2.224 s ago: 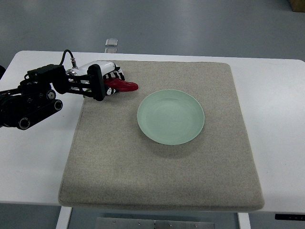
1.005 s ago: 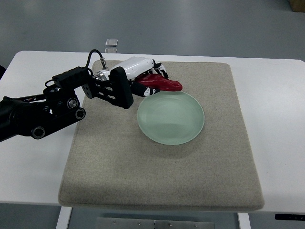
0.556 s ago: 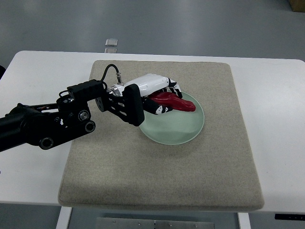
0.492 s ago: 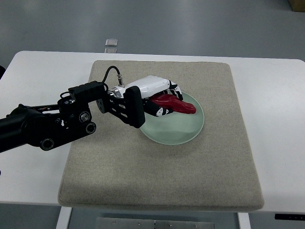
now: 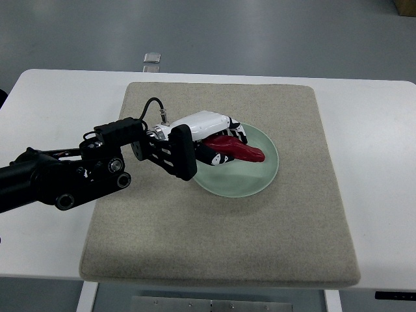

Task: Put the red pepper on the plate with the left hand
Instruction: 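Carry the held pepper with the left hand over the green plate, then open the left hand to release the pepper onto the plate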

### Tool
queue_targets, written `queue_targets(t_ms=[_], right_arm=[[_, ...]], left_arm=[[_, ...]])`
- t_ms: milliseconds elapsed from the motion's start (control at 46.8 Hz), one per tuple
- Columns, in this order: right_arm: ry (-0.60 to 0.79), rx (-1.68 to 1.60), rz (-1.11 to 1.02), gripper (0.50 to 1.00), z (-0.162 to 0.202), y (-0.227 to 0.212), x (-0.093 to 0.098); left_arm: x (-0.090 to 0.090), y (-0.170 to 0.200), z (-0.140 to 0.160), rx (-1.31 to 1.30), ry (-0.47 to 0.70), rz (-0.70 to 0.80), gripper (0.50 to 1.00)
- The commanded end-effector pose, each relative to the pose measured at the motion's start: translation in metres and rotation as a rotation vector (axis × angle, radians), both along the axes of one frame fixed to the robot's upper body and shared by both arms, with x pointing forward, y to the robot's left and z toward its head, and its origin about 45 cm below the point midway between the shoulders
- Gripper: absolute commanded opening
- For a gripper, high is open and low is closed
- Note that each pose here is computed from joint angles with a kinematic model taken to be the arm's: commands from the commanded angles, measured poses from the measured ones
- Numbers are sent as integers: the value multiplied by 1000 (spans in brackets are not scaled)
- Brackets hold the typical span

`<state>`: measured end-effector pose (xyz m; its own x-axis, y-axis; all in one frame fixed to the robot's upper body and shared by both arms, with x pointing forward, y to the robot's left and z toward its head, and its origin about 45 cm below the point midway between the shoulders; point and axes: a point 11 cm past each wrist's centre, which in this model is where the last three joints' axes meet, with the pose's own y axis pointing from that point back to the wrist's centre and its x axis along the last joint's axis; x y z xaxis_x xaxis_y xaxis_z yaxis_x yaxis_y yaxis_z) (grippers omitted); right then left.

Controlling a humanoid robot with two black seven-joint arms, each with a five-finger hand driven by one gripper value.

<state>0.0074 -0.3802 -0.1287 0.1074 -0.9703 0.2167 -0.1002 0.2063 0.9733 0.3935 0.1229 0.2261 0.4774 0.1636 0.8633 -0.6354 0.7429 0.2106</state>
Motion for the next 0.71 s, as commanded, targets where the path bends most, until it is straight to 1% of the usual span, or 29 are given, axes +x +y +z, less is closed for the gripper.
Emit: queue_targets(t_ms=[0, 43, 107, 128, 171, 278, 321, 492, 535, 556, 599, 641, 684], right_arm=[[0, 1, 0, 928, 0, 0, 0], [0, 1, 0, 928, 0, 0, 0], [0, 1, 0, 928, 0, 0, 0], [0, 1, 0, 928, 0, 0, 0], [0, 1, 0, 928, 0, 0, 0], [0, 1, 0, 928, 0, 0, 0], [0, 1, 0, 928, 0, 0, 0], [0, -1, 0, 928, 0, 0, 0], [1, 0, 0, 928, 0, 0, 0], [0, 1, 0, 928, 0, 0, 0], [0, -1, 0, 928, 0, 0, 0], [0, 1, 0, 928, 0, 0, 0], [0, -1, 0, 928, 0, 0, 0]], left_arm=[[0, 0, 1, -4, -2, 2, 745], [0, 0, 1, -3, -2, 3, 769], [0, 0, 0, -4, 1, 2, 776], [-1, 0, -1, -4, 4, 1, 793], [-1, 0, -1, -6, 4, 2, 846], [-1, 0, -1, -8, 6, 2, 859], [-1, 0, -1, -9, 5, 3, 876], [0, 1, 1, -28, 10, 16, 891], [1, 1, 2, -36, 6, 21, 930], [2, 1, 4, -40, 1, 24, 938], [3, 0, 7, -50, -4, 30, 943], [6, 1, 11, -68, -9, 41, 962], [9, 3, 16, -95, -9, 62, 964]])
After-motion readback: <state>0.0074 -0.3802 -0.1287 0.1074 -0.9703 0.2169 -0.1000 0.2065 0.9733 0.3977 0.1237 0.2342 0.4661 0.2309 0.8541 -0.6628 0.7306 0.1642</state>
